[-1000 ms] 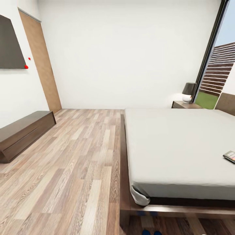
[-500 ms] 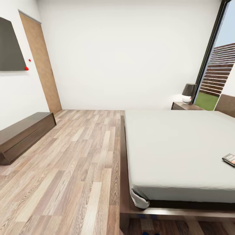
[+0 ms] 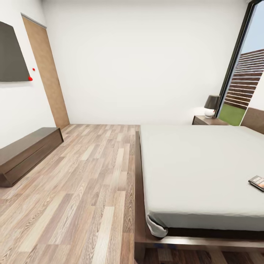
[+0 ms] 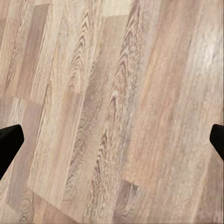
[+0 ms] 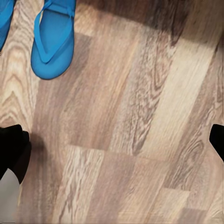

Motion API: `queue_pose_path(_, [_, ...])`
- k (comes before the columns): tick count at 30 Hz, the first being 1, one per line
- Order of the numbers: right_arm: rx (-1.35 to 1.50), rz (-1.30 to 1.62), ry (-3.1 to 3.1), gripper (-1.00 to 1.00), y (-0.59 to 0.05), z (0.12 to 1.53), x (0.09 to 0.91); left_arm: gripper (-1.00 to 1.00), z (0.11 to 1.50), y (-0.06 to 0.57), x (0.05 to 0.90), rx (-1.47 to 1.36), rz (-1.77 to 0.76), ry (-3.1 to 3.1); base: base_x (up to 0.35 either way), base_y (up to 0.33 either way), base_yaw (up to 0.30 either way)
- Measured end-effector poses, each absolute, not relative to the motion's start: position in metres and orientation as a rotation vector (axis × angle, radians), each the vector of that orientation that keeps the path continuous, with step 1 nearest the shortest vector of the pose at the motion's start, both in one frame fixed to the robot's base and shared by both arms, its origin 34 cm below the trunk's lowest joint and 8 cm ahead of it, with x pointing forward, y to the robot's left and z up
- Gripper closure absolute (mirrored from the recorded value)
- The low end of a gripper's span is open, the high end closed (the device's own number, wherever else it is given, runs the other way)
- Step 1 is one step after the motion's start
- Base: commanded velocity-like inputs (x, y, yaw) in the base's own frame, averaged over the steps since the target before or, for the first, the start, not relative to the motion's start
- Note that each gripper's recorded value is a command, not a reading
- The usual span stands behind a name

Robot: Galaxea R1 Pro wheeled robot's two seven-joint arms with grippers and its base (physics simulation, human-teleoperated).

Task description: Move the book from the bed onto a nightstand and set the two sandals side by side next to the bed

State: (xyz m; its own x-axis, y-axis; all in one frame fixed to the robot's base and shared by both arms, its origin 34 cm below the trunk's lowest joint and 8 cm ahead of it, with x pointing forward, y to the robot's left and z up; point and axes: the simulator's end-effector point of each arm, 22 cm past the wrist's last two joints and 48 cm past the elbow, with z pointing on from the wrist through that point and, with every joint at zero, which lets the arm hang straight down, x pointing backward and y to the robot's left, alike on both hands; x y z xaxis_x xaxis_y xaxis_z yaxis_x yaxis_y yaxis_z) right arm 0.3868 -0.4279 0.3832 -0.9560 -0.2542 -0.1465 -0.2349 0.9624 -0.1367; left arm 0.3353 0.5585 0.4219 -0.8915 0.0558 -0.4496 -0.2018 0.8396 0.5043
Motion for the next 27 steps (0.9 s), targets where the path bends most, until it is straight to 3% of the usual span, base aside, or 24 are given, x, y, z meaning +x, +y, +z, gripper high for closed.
queue_pose_path(13, [-0.39,-0.171,2.957,-1.0,-0.423,0.406,0.385,-1.0,0.44,0.542,0.339,-0.109,0.74,2.573,0.0,0.0,0.0])
queue_pose_path(27, [-0.434,-0.059,3.008,-1.0,-0.369,0.411,0.345,-1.0,0.465,0.538,0.342,-0.104,0.733,2.577,0.0,0.0,0.0])
